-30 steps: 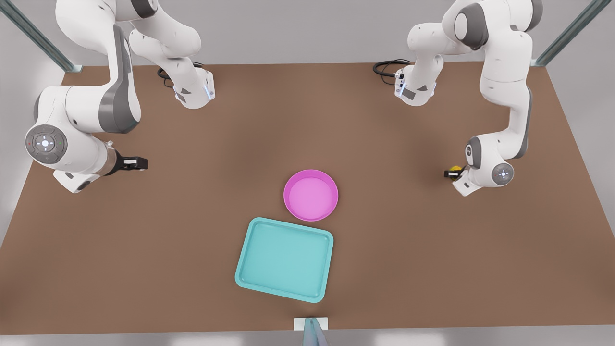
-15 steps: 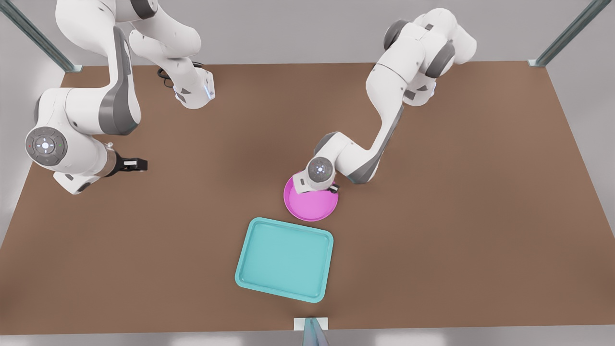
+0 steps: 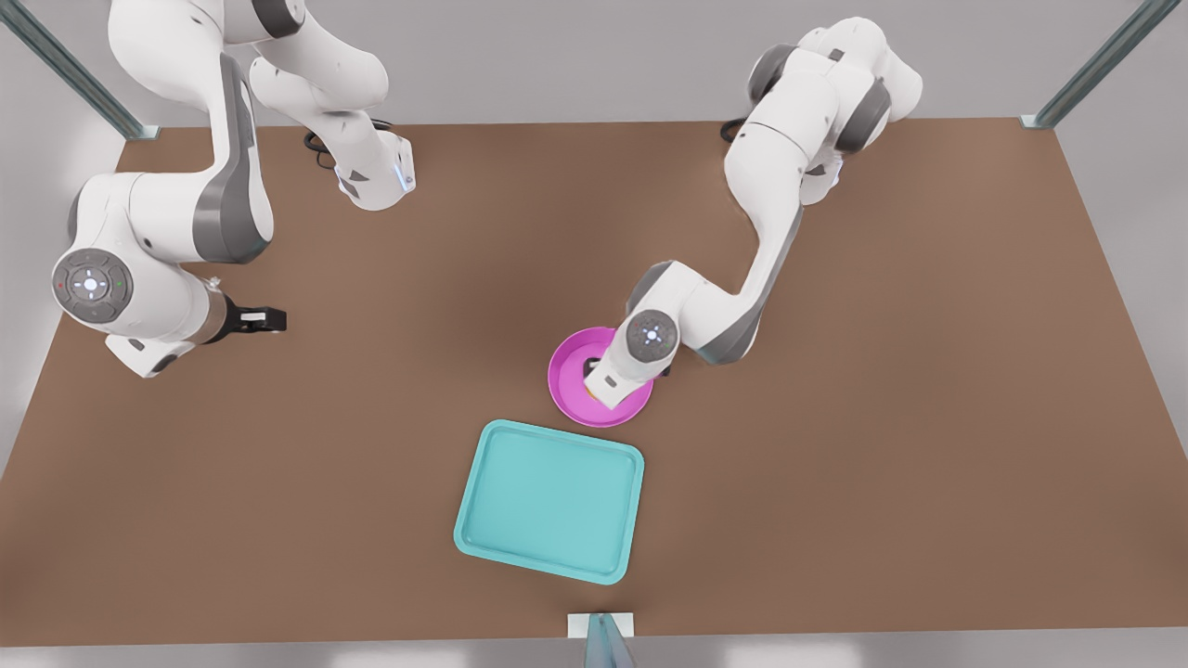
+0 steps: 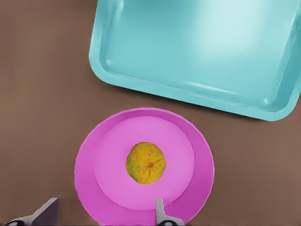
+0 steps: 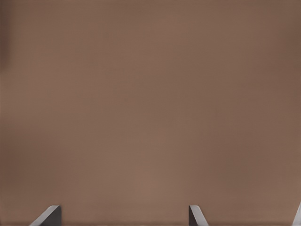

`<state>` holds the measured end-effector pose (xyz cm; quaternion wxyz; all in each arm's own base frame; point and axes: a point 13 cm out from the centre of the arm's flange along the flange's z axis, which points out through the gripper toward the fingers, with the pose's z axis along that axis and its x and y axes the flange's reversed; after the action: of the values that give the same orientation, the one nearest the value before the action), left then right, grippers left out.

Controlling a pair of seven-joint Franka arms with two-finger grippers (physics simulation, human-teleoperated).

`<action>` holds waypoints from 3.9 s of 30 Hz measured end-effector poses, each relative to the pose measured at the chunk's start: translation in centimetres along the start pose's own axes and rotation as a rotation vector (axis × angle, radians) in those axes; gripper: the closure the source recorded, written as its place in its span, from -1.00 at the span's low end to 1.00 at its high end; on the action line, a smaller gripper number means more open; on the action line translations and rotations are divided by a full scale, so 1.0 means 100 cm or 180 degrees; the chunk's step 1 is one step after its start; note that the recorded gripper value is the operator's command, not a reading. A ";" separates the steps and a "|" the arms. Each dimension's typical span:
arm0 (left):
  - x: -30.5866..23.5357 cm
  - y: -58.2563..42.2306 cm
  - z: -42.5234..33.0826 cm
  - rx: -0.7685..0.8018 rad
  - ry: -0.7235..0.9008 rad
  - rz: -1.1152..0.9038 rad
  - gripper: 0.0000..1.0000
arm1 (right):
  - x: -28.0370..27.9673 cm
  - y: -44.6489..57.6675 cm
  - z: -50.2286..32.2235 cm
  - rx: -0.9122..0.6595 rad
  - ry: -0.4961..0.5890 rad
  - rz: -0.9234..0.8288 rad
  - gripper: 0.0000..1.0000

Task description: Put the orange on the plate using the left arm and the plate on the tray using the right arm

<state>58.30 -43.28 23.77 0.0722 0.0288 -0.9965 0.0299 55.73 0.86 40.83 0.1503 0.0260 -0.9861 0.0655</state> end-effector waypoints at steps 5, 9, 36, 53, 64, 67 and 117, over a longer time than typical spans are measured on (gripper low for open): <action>0.001 0.238 -0.246 -0.0133 -0.0278 -0.0786 -1.00 | 0.001 0.120 0.130 -0.0403 0.0528 -0.0438 -1.00; 0.060 0.311 -0.263 -0.0218 -0.0054 -0.0695 -1.00 | 0.005 0.221 0.195 -0.0849 0.0306 -0.0521 -1.00; 0.069 0.304 -0.269 -0.0409 0.0218 0.0089 -1.00 | -0.051 0.477 0.288 -0.1583 -0.0041 -0.0458 -1.00; 0.070 0.305 -0.271 -0.0405 0.0221 0.0222 -1.00 | -0.073 0.489 0.296 -0.1623 -0.0144 -0.0406 -0.65; 0.070 0.304 -0.270 -0.0402 0.0226 0.0261 -1.00 | -0.075 0.492 0.302 -0.1610 -0.0144 -0.0425 -0.12; 0.070 0.304 -0.271 -0.0401 0.0225 0.0269 -1.00 | -0.074 0.492 0.301 -0.1613 -0.0137 -0.0429 0.34; 0.065 0.312 -0.268 -0.0408 0.0237 0.0258 -1.00 | -0.266 0.341 0.201 -0.2300 -0.0696 0.0430 0.55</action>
<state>53.76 -10.80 49.44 0.1096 -0.0174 -0.9934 -0.0301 72.77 32.73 9.68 0.0391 -0.0868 -0.9553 -0.2797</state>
